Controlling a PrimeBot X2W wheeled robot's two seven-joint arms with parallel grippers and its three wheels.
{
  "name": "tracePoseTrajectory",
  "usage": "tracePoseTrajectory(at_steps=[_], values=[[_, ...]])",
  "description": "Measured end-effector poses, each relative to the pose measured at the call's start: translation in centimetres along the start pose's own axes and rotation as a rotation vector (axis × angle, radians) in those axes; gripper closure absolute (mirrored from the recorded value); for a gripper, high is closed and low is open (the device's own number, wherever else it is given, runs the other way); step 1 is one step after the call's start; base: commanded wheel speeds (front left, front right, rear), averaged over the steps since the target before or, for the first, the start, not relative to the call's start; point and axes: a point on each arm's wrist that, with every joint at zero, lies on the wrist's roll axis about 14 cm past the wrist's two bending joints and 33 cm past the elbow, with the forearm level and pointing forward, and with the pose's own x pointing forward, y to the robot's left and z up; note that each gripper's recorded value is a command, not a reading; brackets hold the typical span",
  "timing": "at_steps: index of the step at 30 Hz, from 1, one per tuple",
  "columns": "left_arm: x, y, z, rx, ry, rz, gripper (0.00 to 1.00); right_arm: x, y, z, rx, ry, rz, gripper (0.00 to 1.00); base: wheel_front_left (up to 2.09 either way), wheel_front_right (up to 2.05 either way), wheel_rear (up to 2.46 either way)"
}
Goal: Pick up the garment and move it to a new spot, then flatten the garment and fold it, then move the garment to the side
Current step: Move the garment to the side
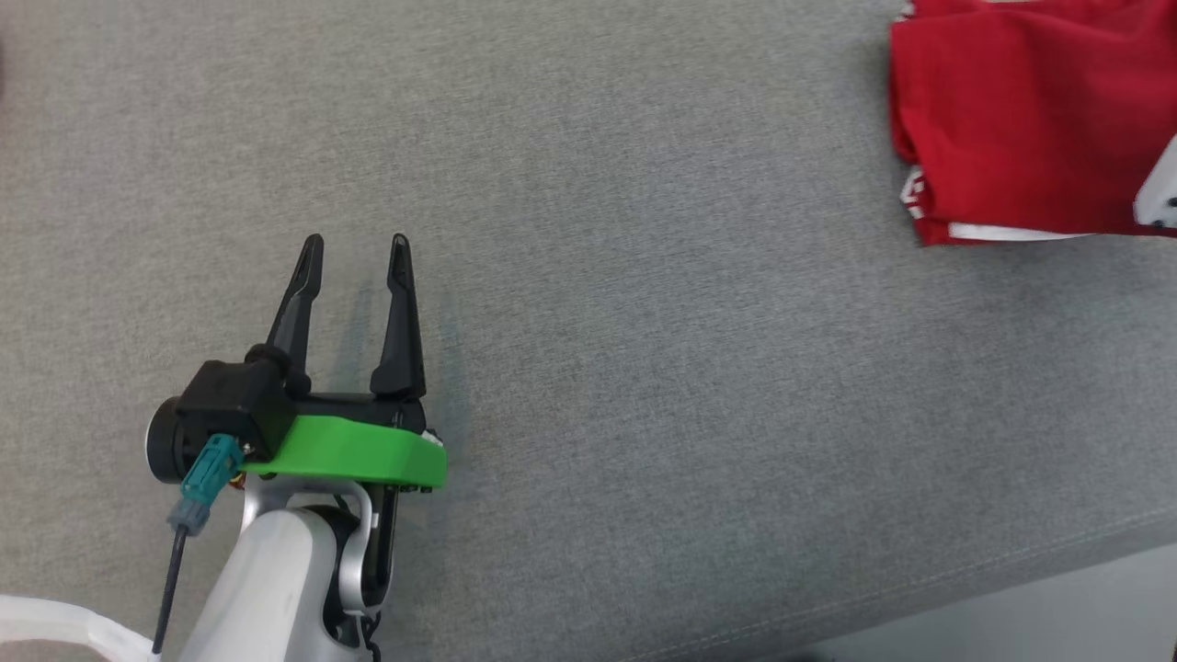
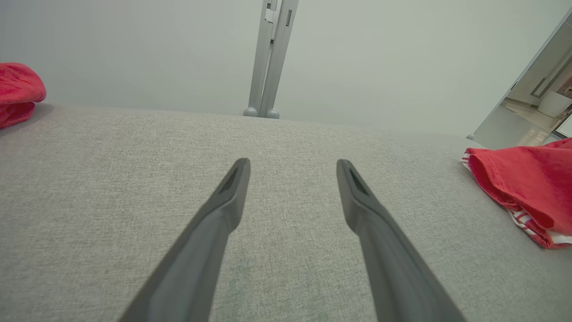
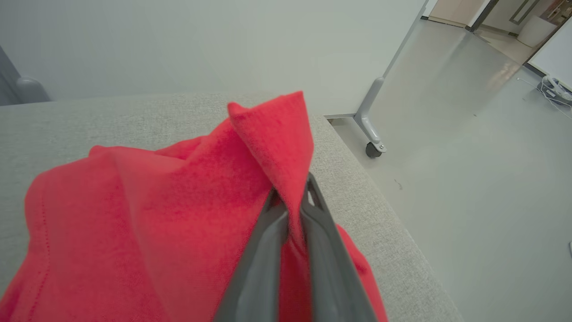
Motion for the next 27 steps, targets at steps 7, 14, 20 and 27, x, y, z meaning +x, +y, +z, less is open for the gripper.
tracePoseTrajectory(at_steps=[7, 14, 20, 27], values=[[-1.5, 4.5, -0.2, 0.019, 0.011, 0.126, 0.00, 2.9, -1.9, 0.1, -0.122, 0.028, -0.041, 1.00, 0.00, 0.00, 0.00], [-2.8, 6.6, -1.5, 0.013, 0.047, 0.190, 0.00, 4.2, -1.7, 1.6, -0.222, -0.088, -0.052, 0.00, 0.00, 0.00, 0.00], [-3.1, 6.7, -1.4, 0.014, 0.046, 0.198, 0.00, 3.9, 2.8, 1.9, -0.176, -0.138, 0.022, 0.00, 0.00, 0.00, 0.00], [-3.0, 7.1, 0.7, 0.059, -0.014, 0.198, 0.00, 2.4, 7.3, 3.7, -0.149, -0.199, 0.121, 0.00, 0.00, 0.00, 0.00]])
